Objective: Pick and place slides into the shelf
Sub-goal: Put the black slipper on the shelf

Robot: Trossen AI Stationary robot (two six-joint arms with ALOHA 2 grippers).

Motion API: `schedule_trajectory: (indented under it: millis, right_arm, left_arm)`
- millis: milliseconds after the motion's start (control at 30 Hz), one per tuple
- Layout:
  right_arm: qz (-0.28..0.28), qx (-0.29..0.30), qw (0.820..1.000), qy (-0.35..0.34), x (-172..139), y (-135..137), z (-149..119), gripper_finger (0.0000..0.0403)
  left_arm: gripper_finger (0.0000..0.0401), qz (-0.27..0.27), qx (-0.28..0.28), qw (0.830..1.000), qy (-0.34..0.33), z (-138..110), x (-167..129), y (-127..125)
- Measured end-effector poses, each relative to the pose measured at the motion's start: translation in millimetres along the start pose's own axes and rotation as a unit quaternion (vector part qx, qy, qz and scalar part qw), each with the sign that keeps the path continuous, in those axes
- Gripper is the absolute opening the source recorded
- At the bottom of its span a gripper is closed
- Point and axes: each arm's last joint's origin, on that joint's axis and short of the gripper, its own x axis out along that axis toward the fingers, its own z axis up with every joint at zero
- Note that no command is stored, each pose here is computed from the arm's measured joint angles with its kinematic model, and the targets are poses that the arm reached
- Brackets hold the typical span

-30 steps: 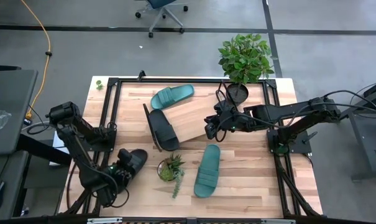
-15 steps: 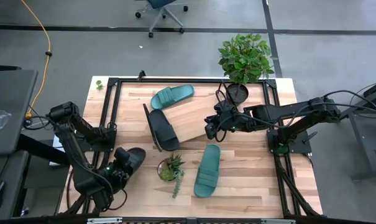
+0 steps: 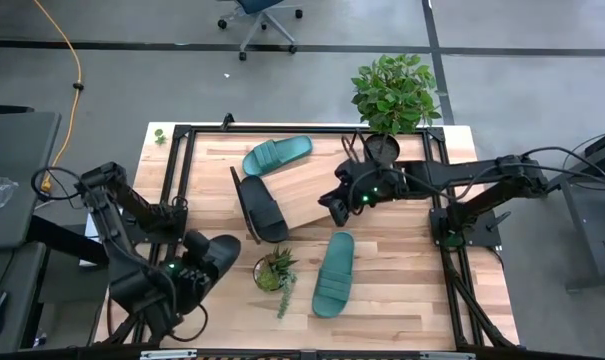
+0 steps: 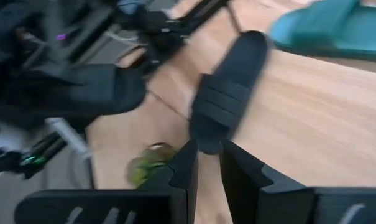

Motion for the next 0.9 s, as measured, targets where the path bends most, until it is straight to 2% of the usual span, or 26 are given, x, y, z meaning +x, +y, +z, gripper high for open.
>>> schedule_trajectory:
  millis: [300, 667, 767, 900]
  right_arm:
    - [0.088, -0.001, 0.996, 0.028, 1.2, -11.4, 18.1, 0.0058]
    - [0.197, 0.015, 0.979, 0.054, -1.3, -15.5, 33.0, 0.0060]
    - [0.224, 0.030, 0.973, 0.035, -2.9, -12.9, 39.5, 0.0077]
    - [0.252, 0.063, 0.966, 0.007, -1.7, -8.4, 47.4, 0.0128]
  left_arm:
    - [0.0000, 0.017, 0.022, 0.999, -0.034, 23.0, -12.8, 44.8]
    - [0.0000, 0.062, 0.086, 0.992, -0.075, 35.9, -35.0, 93.3]
    - [0.0000, 0.075, 0.101, 0.989, -0.076, 36.9, -36.4, 101.1]
    - [0.0000, 0.086, 0.155, 0.982, -0.063, 37.4, -32.9, 106.4]
